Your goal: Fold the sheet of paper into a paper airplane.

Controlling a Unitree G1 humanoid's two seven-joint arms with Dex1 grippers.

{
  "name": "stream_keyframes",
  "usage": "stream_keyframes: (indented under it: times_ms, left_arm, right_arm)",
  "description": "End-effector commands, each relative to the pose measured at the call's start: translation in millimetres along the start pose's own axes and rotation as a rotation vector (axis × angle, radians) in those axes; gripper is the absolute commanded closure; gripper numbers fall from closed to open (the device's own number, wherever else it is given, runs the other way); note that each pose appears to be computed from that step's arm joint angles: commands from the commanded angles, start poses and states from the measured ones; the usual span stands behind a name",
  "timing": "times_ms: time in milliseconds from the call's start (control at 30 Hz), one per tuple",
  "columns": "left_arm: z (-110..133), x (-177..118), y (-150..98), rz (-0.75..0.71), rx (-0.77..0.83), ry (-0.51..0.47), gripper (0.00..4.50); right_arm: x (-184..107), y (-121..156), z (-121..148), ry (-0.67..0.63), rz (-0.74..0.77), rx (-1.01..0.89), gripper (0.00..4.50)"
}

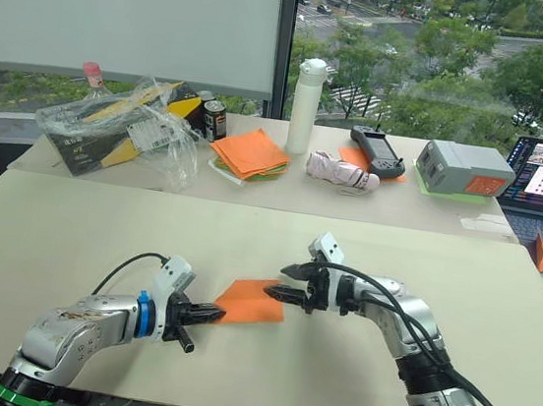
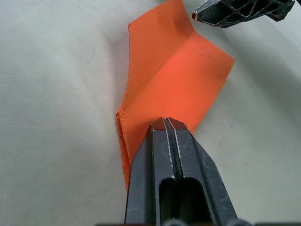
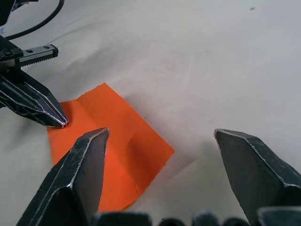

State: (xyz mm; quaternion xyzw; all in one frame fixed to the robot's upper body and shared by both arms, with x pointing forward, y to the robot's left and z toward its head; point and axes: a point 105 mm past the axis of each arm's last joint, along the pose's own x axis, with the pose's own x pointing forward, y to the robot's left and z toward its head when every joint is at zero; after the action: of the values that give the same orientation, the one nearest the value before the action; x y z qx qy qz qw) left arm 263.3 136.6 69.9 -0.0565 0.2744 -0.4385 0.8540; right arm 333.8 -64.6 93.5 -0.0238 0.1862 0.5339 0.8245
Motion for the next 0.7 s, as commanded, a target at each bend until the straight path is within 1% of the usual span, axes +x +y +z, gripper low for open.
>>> stream_keyframes:
  times_ms: [33,233,333,500,533,567,633,700]
  left_arm:
    - [-14.3,-2.0,9.8,0.060,-0.029,0.061,4.50]
    - [-14.2,-2.5,9.9,0.060,-0.030,0.061,4.50]
    - [-14.3,-2.8,10.0,0.062,-0.030,0.062,4.50]
    - [-14.2,-2.7,9.8,0.062,-0.031,0.061,4.50]
    - [-14.2,-2.8,10.0,0.062,-0.031,0.061,4.50]
    - [-14.2,-2.9,10.1,0.063,-0.032,0.061,4.50]
    - [-14.2,-3.0,10.3,0.063,-0.032,0.061,4.50]
    - [-14.1,-3.1,10.5,0.063,-0.033,0.061,4.50]
  right_arm:
    - [0.0,5.4,10.1,-0.034,0.026,-0.006,0.49]
    - [1.4,8.7,8.7,-0.025,0.044,-0.010,0.49]
    - [2.3,10.5,10.1,-0.029,0.053,-0.019,1.32]
    - [2.2,13.0,9.6,-0.026,0.067,-0.034,3.04]
    - [2.2,13.7,9.4,-0.023,0.070,-0.041,3.47]
    - [2.2,14.4,9.3,-0.020,0.072,-0.049,3.75]
    - [1.6,16.2,9.7,-0.020,0.082,-0.061,4.46]
    - [0.4,17.4,10.6,-0.022,0.088,-0.074,4.46]
